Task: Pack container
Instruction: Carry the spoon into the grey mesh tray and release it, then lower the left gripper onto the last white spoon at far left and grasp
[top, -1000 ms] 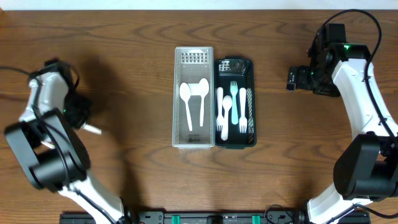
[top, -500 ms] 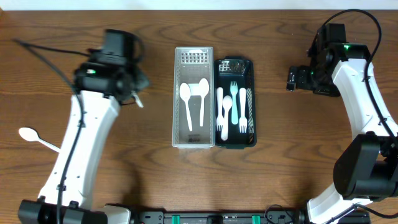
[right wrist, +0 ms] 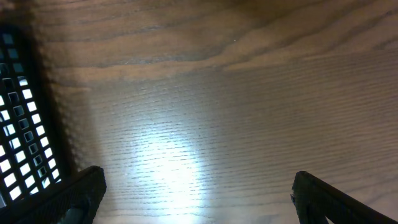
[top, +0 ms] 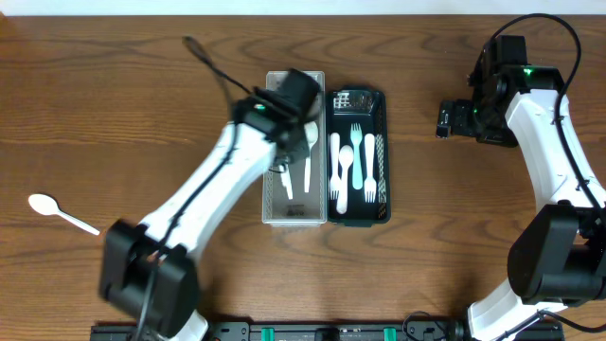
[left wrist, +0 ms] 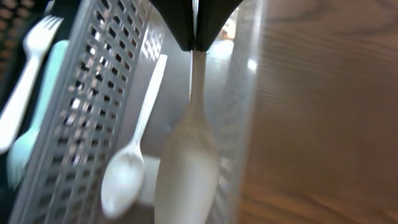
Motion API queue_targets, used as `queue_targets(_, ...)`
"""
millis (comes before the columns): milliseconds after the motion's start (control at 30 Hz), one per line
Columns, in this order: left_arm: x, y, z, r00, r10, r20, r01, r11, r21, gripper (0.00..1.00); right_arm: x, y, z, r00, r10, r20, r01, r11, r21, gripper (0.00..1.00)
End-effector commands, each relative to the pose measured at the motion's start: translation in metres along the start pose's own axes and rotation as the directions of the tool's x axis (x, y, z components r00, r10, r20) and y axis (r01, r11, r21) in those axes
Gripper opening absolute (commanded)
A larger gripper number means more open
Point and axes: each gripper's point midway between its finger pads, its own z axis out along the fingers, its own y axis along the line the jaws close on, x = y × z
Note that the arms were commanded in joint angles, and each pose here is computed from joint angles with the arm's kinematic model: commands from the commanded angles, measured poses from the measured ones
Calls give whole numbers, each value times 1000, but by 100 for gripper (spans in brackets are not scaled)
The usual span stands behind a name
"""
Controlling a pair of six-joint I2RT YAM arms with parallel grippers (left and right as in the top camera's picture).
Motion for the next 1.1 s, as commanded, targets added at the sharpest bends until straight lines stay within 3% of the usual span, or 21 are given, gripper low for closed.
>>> queue_targets(0,9,-3,18,998,52,-45,-54,998,-29,6,1,-2,2,1000,-10,-8,11,1000,9,99)
queue_targets(33,10,-2,22,997,54,-55,-56,998,-37,9,1,-2,2,1000,-10,-8,11,1000,9,99)
queue_targets(133,13,-1,30,995,64,-76,-68,996,-51,55,1,-2,2,1000,-10,-8,11,1000,9,99)
queue_targets(233,9,-1,26,990,124,-61,-127,991,-51,66,2,-2,2,1000,-11,-10,11,1000,9,99)
queue_targets(400,-24,24,-23,984,156,82,-141,976,-168,71,2,-2,2,1000,-11,-11,11,1000,10,99)
queue_targets(533,-55,66,-78,973,51,225,-3,978,-207,76,1,-2,2,1000,-10,-6,11,1000,9,99)
queue_targets(633,-69,127,-108,937,-181,299,244,952,-186,84,1,-2,2,1000,-10,-6,10,1000,9,99)
queue_targets(733,-70,210,-129,839,-419,348,501,844,-192,90,1,-2,2,1000,-10,-7,11,1000,9,99)
queue_targets(833,-63,278,-136,720,-600,349,677,718,-163,92,1,-2,2,1000,-10,-8,11,1000,9,99)
queue_targets(1067,-18,388,-107,429,-874,229,903,415,-109,93,1,-2,2,1000,-10,-8,10,1000,9,99)
